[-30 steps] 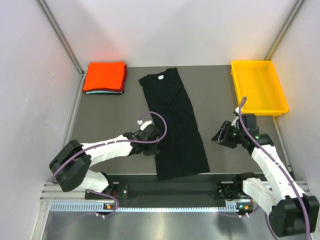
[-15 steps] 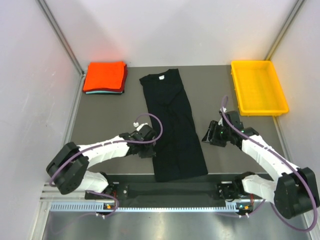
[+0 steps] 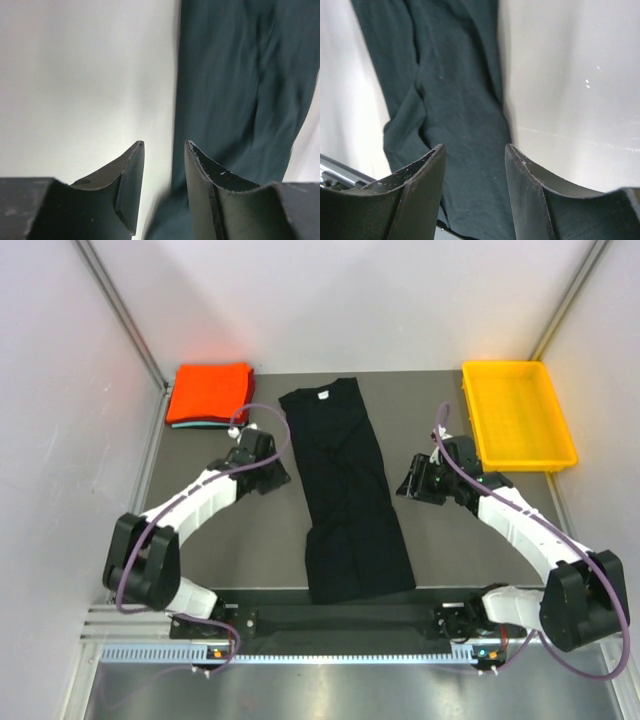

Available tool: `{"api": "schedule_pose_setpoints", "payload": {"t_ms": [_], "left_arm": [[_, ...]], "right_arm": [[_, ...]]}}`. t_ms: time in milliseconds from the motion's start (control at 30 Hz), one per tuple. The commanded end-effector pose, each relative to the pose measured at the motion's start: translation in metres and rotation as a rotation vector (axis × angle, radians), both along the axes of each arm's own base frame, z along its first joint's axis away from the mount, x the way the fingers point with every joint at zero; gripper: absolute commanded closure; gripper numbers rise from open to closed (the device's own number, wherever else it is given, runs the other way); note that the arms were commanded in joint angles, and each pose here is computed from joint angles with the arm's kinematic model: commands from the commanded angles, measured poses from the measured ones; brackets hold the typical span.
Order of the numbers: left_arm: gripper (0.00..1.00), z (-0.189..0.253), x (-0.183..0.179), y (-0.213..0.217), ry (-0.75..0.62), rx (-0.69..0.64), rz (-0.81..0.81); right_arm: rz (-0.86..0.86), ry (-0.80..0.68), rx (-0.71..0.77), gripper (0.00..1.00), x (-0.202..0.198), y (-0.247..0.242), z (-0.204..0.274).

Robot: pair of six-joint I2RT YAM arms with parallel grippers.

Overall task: Fold and stack the t-shirts
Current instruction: Fold the tshirt

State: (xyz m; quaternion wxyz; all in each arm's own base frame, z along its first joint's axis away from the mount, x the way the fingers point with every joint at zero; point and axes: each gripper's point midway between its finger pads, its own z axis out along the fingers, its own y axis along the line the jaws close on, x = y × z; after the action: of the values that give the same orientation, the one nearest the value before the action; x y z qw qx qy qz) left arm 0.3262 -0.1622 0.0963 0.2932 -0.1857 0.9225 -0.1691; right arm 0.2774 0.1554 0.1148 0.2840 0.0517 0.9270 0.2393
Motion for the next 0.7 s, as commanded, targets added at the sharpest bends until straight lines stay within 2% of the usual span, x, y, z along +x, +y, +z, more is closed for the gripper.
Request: {"api": "schedule_pose_setpoints", "payload": {"t_ms": [0, 100, 233, 433, 567, 600, 667], "left_arm": [[0.58, 0.012, 0.06, 0.003, -0.113, -0.046, -0.021], [0.58, 0.027, 0.094, -0.002, -0.165, -0.115, -0.049], [0.57, 0.016, 0.133, -0.012, -0.166, -0.133, -0.084], [0.57, -0.008, 0.17, -0.027, -0.179, -0.175, -0.129], [0.59, -0.027, 0.186, -0.025, -0.147, -0.155, -0.099], [0.6, -0.036, 0.189, -0.027, -0.136, -0.16, -0.105], [0.71, -0.036, 0.198, -0.029, -0.153, -0.17, -0.111]], "right_arm": [[0.049, -0.102, 0.042, 0.48, 0.005, 0.011, 0.021], [0.057, -0.1, 0.042, 0.48, 0.005, 0.012, 0.02], [0.064, -0.093, 0.042, 0.48, 0.008, 0.013, 0.02], [0.074, -0.099, 0.027, 0.48, 0.014, 0.014, 0.021], [0.076, -0.094, 0.014, 0.48, 0.019, 0.015, 0.02], [0.075, -0.092, 0.013, 0.48, 0.019, 0.014, 0.018], [0.074, -0.094, 0.004, 0.48, 0.022, 0.014, 0.019]]}}
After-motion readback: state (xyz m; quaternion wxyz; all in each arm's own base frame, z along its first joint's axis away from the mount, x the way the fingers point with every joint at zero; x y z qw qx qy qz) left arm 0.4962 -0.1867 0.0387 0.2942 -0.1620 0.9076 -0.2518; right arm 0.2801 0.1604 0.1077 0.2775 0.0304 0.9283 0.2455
